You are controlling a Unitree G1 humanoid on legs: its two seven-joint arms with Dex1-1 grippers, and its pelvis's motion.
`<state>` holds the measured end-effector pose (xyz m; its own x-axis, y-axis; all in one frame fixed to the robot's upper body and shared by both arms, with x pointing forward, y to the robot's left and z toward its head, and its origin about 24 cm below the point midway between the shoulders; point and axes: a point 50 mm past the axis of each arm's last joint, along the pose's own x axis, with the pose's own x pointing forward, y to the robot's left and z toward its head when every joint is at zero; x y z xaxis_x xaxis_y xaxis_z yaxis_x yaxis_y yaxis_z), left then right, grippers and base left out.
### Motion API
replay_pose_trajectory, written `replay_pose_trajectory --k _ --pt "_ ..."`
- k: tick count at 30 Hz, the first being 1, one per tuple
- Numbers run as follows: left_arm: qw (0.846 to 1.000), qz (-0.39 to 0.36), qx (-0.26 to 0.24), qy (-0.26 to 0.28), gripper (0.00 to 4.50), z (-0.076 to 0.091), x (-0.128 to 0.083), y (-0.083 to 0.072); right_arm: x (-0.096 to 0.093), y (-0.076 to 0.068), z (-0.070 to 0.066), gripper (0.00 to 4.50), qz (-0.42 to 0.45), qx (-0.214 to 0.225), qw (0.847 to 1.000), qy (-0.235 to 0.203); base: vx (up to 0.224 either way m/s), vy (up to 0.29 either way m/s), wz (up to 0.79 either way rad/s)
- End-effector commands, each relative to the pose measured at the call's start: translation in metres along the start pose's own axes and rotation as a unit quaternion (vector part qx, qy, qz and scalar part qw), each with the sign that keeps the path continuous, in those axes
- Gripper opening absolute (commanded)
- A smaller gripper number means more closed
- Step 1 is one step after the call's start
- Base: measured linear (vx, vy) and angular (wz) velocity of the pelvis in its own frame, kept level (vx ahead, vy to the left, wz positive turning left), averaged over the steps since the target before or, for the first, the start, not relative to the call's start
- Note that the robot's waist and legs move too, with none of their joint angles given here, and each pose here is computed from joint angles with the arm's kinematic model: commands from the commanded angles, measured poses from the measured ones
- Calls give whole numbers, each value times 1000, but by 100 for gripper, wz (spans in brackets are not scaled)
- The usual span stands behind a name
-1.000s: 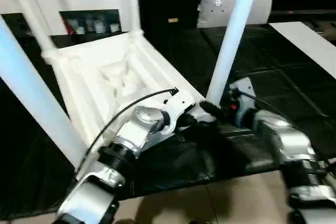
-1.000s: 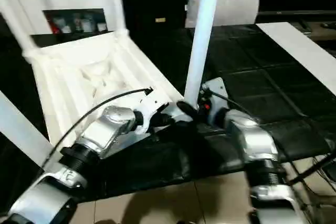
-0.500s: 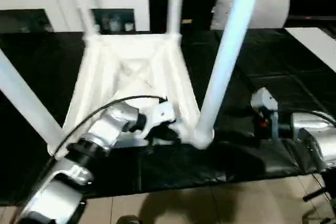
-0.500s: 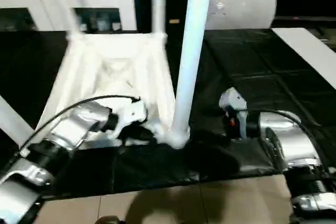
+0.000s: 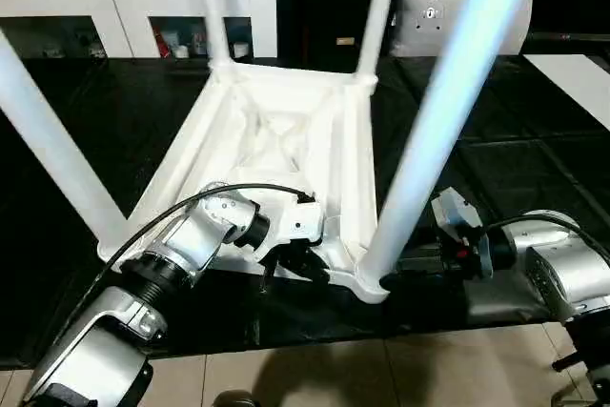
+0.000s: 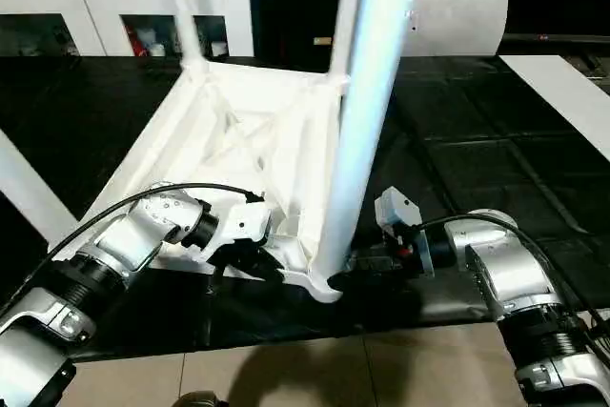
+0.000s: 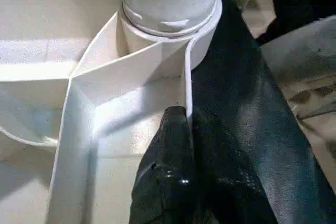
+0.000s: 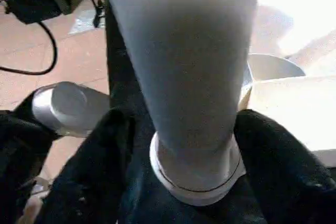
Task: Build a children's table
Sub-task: Rotate leg to tighten
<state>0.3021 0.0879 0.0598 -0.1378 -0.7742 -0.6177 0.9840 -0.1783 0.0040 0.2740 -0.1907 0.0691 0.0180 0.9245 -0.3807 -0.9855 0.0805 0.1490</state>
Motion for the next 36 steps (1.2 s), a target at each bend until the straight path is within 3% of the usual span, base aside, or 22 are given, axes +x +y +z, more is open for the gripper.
replay_pose_trajectory --k 1,9,11,15,18,21,22,24,25,26,27,28,30,33,36 --pt "999 -23 30 10 0 8 4 -1 3 1 1 283 18 4 1000 -1 0 0 0" --pt "1000 -11 7 -5 0 7 4 0 8 4 3 229 18 16 999 -29 0 0 0" --pt "999 9 -25 -26 0 8 6 1 14 6 3 208 0 30 998 -54 0 0 0" --pt "995 56 -72 -36 0 7 12 5 23 -3 -2 194 -81 62 993 -54 0 0 0" --pt "989 92 -108 -45 0 8 20 10 33 -16 -5 192 -169 99 979 -47 0 0 0" --pt "976 139 -153 -64 0 14 29 19 44 -31 -8 190 -264 151 951 -49 0 0 0" --pt "976 141 -153 -65 0 14 29 19 44 -31 -8 190 -267 152 950 -49 0 0 0" --pt "960 192 -182 -87 0 25 36 30 55 -44 -6 190 -350 187 916 -61 0 0 0" --pt "960 192 -182 -87 0 25 36 30 55 -44 -6 190 -350 187 916 -61 0 0 0" --pt "950 224 -193 -102 0 33 41 37 63 -51 -6 190 -400 219 887 -77 0 0 0" --pt "947 232 -195 -105 0 36 44 39 67 -52 -5 190 -410 228 879 -87 0 0 0" --pt "947 232 -195 -105 0 36 44 39 67 -52 -5 190 -410 228 879 -87 30 10 -38" --pt "947 246 -181 -103 0 42 51 41 78 -54 -1 259 -432 231 866 -100 62 49 -25" --pt "950 248 -161 -95 0 42 53 40 83 -54 1 271 -442 235 860 -103 0 0 0" --pt "956 245 -141 -76 0 32 47 39 74 -51 2 301 -443 205 866 -111 0 0 0"
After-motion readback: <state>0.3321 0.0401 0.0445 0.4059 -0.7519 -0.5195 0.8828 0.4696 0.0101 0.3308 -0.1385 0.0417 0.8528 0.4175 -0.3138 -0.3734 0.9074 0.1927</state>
